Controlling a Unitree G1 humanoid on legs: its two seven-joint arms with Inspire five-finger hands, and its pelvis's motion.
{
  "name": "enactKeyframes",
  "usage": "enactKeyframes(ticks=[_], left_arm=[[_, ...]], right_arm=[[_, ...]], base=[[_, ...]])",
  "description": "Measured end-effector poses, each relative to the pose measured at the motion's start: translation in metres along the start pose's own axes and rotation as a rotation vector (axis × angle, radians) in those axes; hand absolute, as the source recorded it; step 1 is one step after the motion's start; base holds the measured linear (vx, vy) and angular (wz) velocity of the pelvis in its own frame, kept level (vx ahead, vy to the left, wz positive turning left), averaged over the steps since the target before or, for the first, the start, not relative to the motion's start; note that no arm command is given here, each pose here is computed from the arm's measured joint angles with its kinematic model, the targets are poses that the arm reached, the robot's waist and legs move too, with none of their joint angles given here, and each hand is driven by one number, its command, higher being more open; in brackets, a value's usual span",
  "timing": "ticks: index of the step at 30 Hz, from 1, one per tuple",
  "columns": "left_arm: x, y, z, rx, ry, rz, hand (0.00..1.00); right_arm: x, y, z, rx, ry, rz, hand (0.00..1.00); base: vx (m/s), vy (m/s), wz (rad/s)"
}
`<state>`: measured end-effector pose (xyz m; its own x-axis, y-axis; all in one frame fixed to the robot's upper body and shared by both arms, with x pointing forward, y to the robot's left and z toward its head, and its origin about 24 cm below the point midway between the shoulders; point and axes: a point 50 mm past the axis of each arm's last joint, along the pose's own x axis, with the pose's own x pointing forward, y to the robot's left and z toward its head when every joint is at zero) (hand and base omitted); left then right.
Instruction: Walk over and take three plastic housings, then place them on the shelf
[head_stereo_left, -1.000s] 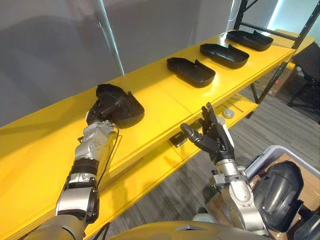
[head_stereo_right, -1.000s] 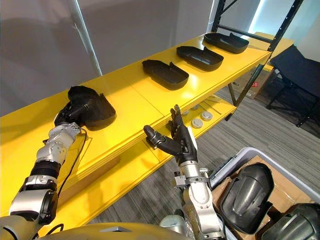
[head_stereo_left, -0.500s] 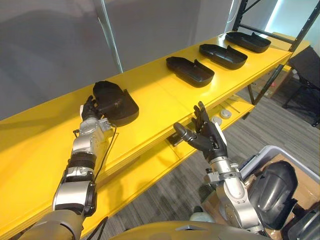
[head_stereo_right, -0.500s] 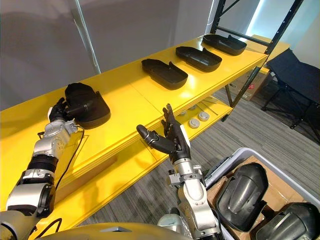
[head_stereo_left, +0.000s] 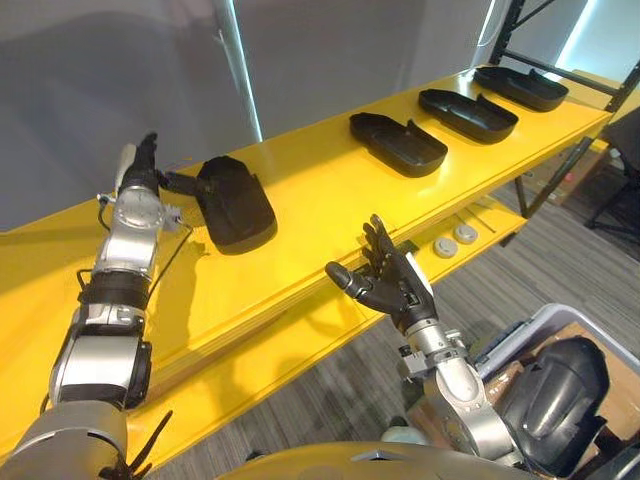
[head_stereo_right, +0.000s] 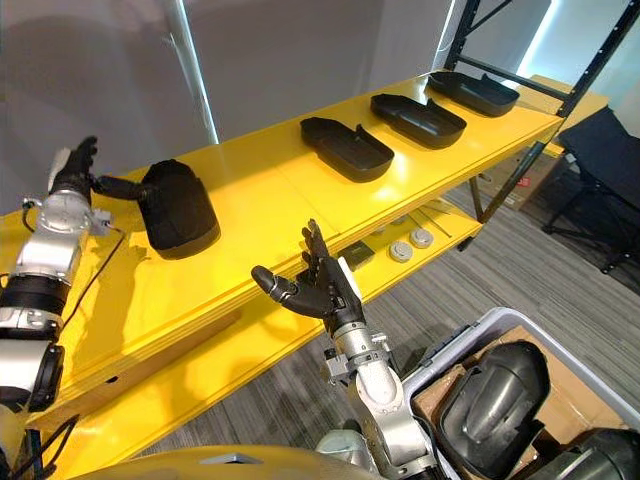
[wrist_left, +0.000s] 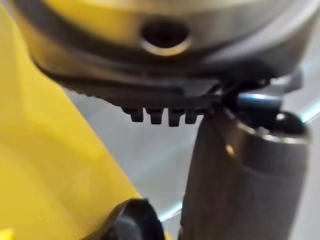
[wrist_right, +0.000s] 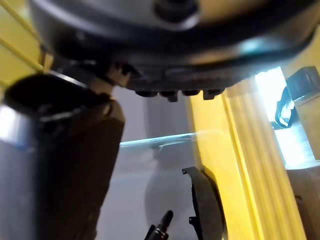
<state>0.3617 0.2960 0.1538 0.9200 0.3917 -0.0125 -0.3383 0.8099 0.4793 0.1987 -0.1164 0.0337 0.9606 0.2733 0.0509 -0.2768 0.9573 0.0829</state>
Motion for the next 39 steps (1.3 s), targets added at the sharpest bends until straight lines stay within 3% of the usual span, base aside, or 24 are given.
enactKeyframes(ticks=[9, 13, 15, 18, 20, 23, 29, 39], left_arm=[[-0.012, -0.005, 0.048, -0.305, -0.228, -0.059, 1.00], [-0.038, 0.005, 0.068, -0.541, -0.445, -0.057, 1.00], [-0.075, 0.002, 0.057, -0.743, -0.554, -0.072, 1.00], [-0.121, -0.015, 0.027, -0.865, -0.557, -0.083, 1.00], [-0.151, -0.030, -0.021, -0.877, -0.383, -0.053, 1.00], [-0.174, -0.029, -0.065, -0.823, -0.210, 0.019, 1.00], [-0.207, -0.024, -0.106, -0.799, -0.043, 0.076, 1.00], [-0.221, -0.052, -0.099, -0.813, -0.061, -0.103, 1.00]], right_arm=[[0.008, 0.004, 0.007, 0.026, -0.041, 0.034, 1.00], [0.021, 0.009, 0.022, -0.004, -0.128, 0.099, 1.00], [0.033, 0.010, 0.037, -0.068, -0.209, 0.110, 1.00], [0.044, 0.006, 0.057, -0.119, -0.322, 0.087, 1.00], [0.054, -0.002, 0.076, -0.142, -0.407, 0.048, 1.00], [0.060, -0.005, 0.089, -0.177, -0.463, 0.037, 1.00], [0.081, 0.001, 0.079, -0.127, -0.396, 0.055, 1.00], [0.125, 0.032, 0.037, -0.085, -0.136, 0.075, 1.00]], base=[[-0.01, 0.008, 0.09], [0.01, 0.006, 0.15], [0.01, 0.003, 0.26], [0.00, -0.009, 0.47], [-0.04, -0.021, 0.73], [-0.04, -0.014, 0.53], [-0.01, 0.000, 0.40], [-0.01, 0.006, 0.26]])
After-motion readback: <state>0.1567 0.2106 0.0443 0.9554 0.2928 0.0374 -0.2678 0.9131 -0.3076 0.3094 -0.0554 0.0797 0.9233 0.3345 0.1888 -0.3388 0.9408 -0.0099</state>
